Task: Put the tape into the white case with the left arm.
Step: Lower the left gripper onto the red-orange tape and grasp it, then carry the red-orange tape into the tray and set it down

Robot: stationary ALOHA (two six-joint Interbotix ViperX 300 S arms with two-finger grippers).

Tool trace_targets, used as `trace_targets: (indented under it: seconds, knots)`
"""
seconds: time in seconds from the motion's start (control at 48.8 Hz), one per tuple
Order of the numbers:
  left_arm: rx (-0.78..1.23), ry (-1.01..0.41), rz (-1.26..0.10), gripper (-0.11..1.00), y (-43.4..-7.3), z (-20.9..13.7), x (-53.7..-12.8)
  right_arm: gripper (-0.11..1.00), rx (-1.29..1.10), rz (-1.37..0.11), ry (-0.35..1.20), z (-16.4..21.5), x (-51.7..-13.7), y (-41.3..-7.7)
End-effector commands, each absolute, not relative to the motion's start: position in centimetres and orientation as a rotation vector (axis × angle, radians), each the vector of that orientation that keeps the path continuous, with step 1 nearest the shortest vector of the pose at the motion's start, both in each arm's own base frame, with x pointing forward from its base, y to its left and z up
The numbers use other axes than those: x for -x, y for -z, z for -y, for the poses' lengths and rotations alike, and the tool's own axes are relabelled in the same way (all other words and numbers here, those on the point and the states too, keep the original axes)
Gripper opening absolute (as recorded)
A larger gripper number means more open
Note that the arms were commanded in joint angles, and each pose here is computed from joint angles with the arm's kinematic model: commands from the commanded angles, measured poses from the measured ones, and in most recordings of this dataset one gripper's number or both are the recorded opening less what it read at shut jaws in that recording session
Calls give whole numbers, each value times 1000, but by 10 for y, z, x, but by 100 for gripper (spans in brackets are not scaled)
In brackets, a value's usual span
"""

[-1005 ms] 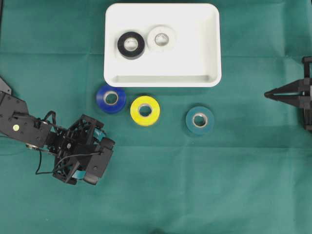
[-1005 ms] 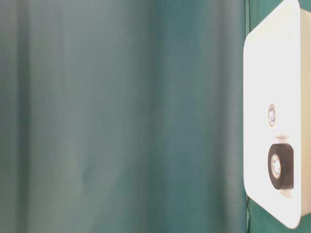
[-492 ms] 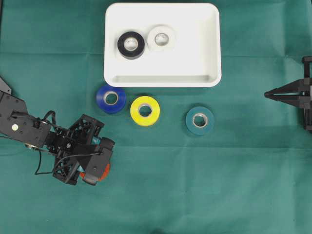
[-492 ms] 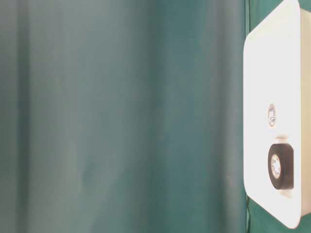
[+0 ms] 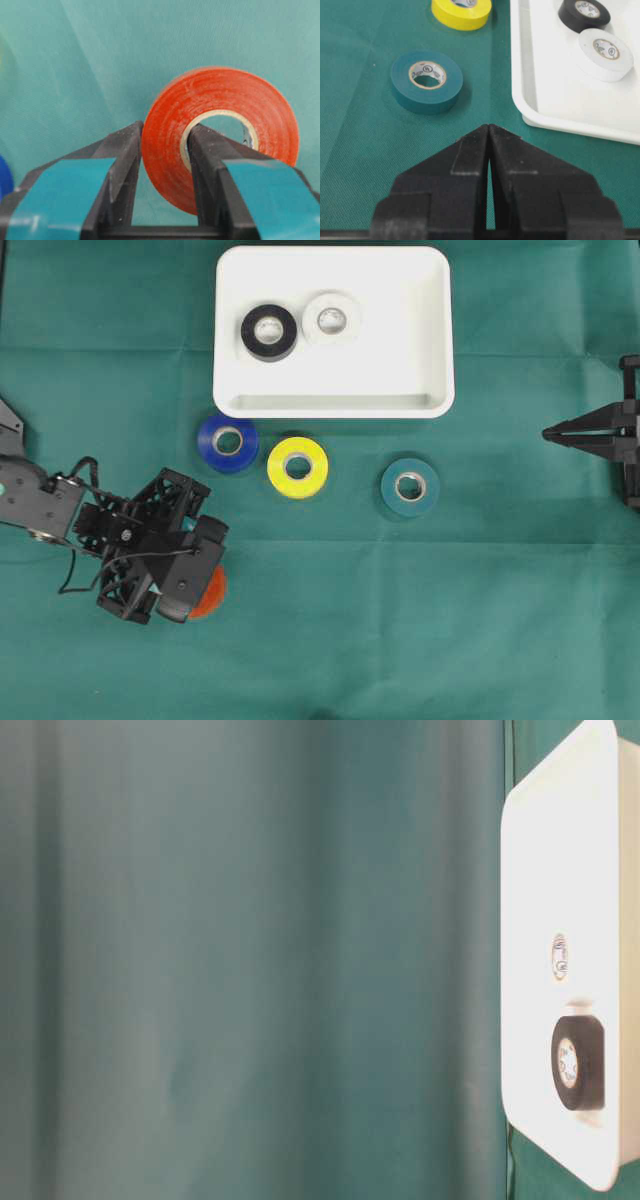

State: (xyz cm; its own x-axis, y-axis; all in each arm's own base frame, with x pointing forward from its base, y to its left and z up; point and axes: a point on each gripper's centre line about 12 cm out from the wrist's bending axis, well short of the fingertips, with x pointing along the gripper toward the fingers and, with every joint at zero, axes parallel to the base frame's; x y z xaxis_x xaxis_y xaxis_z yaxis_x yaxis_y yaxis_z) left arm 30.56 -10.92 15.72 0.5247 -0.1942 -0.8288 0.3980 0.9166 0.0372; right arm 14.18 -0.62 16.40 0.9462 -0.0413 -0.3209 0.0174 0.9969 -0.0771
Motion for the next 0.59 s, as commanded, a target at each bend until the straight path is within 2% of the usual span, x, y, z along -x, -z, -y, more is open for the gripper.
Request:
trace_targets:
  seconds: [0.0, 0.287, 0.574]
  knots:
    - [-221, 358, -891, 26, -180, 110, -308, -9, 72, -313, 31, 6, -144, -169]
    - [-205, 312, -896, 26, -180, 94, -314, -9, 72, -310, 32, 6, -144, -169]
    - [-131, 155, -865, 26, -181, 41, -338, -10, 72, -313, 32, 6, -144, -169]
